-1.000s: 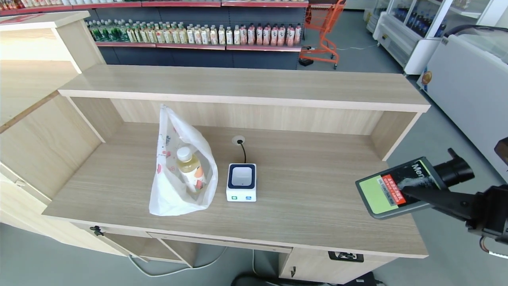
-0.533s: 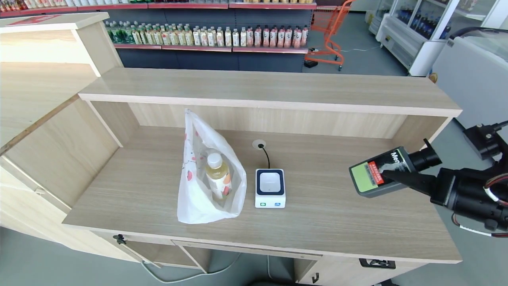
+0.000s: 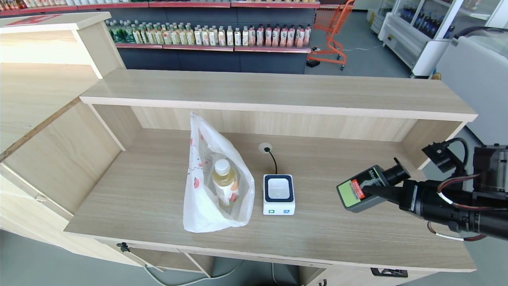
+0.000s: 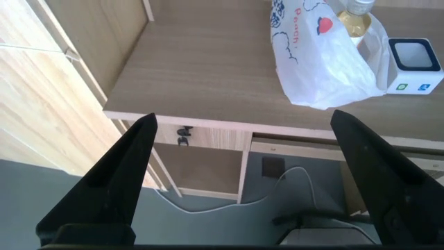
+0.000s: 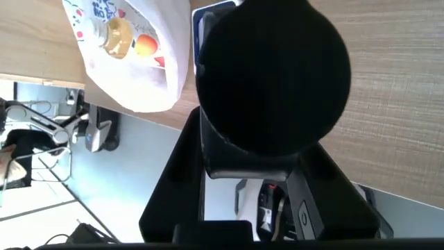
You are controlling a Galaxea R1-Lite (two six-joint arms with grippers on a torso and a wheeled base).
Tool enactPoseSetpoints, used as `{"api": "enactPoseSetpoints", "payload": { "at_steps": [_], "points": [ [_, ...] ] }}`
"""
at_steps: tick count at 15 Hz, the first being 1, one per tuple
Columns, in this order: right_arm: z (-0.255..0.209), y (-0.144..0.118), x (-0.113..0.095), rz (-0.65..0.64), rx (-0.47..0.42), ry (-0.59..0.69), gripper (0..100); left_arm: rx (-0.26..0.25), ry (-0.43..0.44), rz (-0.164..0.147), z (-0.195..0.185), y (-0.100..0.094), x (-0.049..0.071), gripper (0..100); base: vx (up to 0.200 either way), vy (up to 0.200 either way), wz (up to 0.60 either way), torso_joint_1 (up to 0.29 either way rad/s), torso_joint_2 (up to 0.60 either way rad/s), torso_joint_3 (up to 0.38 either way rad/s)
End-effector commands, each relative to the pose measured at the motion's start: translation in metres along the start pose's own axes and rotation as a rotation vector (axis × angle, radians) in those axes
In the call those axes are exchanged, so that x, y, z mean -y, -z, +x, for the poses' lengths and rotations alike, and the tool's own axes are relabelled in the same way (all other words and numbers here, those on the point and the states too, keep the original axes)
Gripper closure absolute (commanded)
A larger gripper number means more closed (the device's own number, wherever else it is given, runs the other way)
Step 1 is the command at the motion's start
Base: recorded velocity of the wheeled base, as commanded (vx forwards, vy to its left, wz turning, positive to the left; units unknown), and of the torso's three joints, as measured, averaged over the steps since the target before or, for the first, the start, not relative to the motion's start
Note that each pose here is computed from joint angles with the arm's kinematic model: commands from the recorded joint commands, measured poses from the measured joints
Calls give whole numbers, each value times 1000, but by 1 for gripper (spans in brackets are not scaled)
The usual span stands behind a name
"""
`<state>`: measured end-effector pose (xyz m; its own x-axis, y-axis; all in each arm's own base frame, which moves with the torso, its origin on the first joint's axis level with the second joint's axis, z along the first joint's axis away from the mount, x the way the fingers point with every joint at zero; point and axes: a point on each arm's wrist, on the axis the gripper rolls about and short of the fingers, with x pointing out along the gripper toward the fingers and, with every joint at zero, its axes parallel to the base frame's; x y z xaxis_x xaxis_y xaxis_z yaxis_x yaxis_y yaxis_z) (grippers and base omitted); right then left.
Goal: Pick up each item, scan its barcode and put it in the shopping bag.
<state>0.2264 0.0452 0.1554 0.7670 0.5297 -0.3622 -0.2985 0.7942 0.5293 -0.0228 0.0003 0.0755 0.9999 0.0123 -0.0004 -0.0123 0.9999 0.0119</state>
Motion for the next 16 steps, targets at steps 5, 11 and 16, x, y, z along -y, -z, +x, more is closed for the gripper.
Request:
{"api": "enactPoseSetpoints", "payload": {
  "at_steps": [5, 11, 16],
  "points": [
    [33, 14, -2, -22, -61, -45, 100, 0, 0, 0, 0, 0, 0, 0, 0, 0, 0, 0, 0, 0],
    [59, 23, 0, -61, -75, -76, 100, 0, 0, 0, 0, 0, 0, 0, 0, 0, 0, 0, 0, 0],
    [82, 31, 9, -75, -63, -43, 100, 0, 0, -3, 0, 0, 0, 0, 0, 0, 0, 0, 0, 0]
  ]
}}
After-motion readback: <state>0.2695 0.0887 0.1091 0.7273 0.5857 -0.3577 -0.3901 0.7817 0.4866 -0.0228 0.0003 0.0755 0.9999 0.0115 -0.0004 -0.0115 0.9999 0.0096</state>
